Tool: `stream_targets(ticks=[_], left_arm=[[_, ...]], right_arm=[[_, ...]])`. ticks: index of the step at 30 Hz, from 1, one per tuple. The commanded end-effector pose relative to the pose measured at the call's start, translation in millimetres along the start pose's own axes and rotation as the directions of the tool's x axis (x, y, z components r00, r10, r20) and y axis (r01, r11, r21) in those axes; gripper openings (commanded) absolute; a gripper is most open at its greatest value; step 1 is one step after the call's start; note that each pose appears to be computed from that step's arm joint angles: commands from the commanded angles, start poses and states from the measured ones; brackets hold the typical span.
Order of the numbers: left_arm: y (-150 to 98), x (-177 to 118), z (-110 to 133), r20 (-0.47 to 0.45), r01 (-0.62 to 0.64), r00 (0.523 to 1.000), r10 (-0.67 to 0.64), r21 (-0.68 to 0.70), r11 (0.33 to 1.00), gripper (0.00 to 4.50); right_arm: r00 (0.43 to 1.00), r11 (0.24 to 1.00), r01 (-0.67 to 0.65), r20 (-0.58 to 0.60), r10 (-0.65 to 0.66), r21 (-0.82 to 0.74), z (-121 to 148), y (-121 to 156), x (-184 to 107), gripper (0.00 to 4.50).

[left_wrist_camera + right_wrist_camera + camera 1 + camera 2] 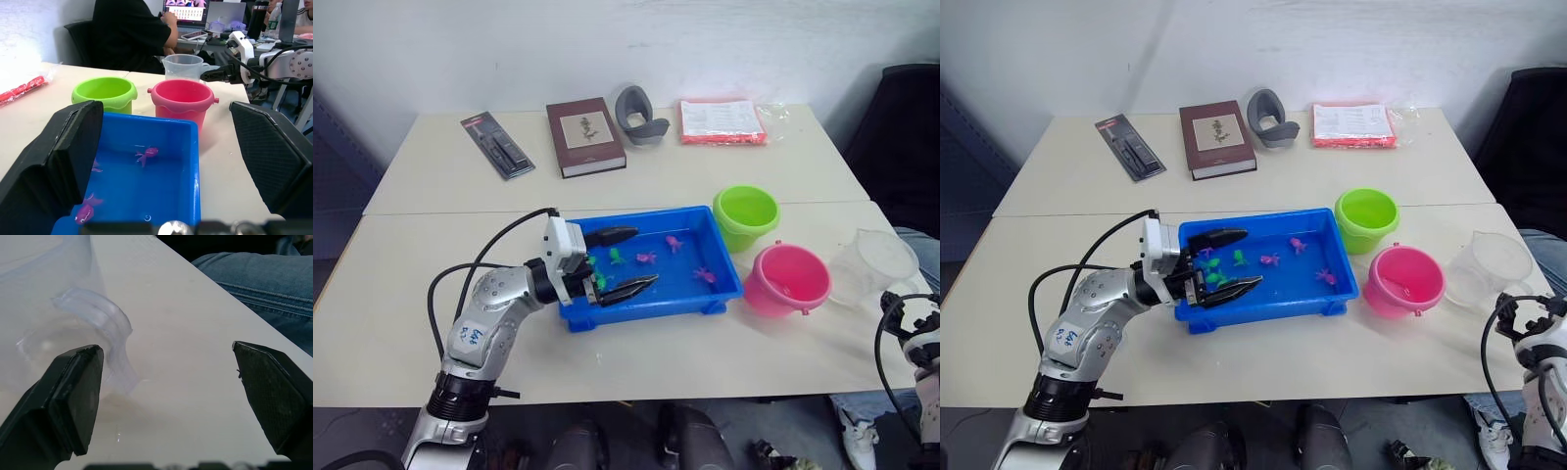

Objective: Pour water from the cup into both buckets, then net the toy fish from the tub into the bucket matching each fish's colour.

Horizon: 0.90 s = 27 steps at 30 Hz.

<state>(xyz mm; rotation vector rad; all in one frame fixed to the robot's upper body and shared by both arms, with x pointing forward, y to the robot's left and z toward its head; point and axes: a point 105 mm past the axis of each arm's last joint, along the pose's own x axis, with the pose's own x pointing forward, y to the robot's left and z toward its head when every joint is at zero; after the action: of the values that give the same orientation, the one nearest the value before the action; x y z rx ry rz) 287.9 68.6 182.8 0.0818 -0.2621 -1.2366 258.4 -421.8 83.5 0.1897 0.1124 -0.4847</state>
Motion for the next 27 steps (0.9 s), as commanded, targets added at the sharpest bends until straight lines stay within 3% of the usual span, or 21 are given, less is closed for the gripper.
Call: stream_targets(ticks=[1, 9, 12, 13, 15, 18, 19, 27], left_arm=[[-1.0, 4.0, 8.3, 0.027, 0.02, 0.999, -0.022, 0.049, 0.999, 4.44], [3.0, 5.3, 9.4, 0.034, 0.015, 0.999, -0.017, 0.067, 0.998, 4.44], [3.4, 5.8, 9.5, 0.035, 0.015, 0.999, -0.017, 0.069, 0.998, 4.5], [3.6, 5.8, 9.5, 0.035, 0.015, 0.999, -0.017, 0.069, 0.997, 4.5], [3.6, 5.9, 9.6, 0.035, 0.015, 0.999, -0.017, 0.07, 0.997, 4.5], [3.9, 5.7, 10.0, 0.034, 0.013, 0.999, -0.015, 0.072, 0.997, 4.5], [3.9, 5.5, 9.9, 0.034, 0.012, 0.999, -0.014, 0.072, 0.997, 4.5], [6.8, 3.5, 10.8, 0.041, 0.005, 0.999, -0.008, 0.061, 0.998, 4.5]], right_arm=[[0.998, 0.999, 0.034, 0.052, -0.033, -0.007, 19.2, -12.2, 3.2, 4.5], [0.998, 1.0, 0.024, 0.06, -0.023, -0.003, 24.0, -12.6, 14.9, 4.5], [0.998, 1.0, 0.011, 0.063, -0.011, 0.002, 25.0, -10.8, 18.0, 3.21], [0.998, 1.0, 0.004, 0.061, -0.004, 0.002, 24.8, -9.7, 18.9, 2.44], [0.997, 1.0, -0.014, 0.071, 0.014, 0.003, 26.9, -7.1, 20.6, 1.82], [0.996, 1.0, -0.028, 0.088, 0.027, 0.005, 30.9, -5.3, 21.8, 0.25], [0.995, 0.999, -0.032, 0.094, 0.032, 0.007, 32.0, -4.8, 21.8, 0.06], [0.988, 0.997, -0.073, 0.139, 0.072, 0.0, 40.3, 0.2, 10.4, 0.06]])
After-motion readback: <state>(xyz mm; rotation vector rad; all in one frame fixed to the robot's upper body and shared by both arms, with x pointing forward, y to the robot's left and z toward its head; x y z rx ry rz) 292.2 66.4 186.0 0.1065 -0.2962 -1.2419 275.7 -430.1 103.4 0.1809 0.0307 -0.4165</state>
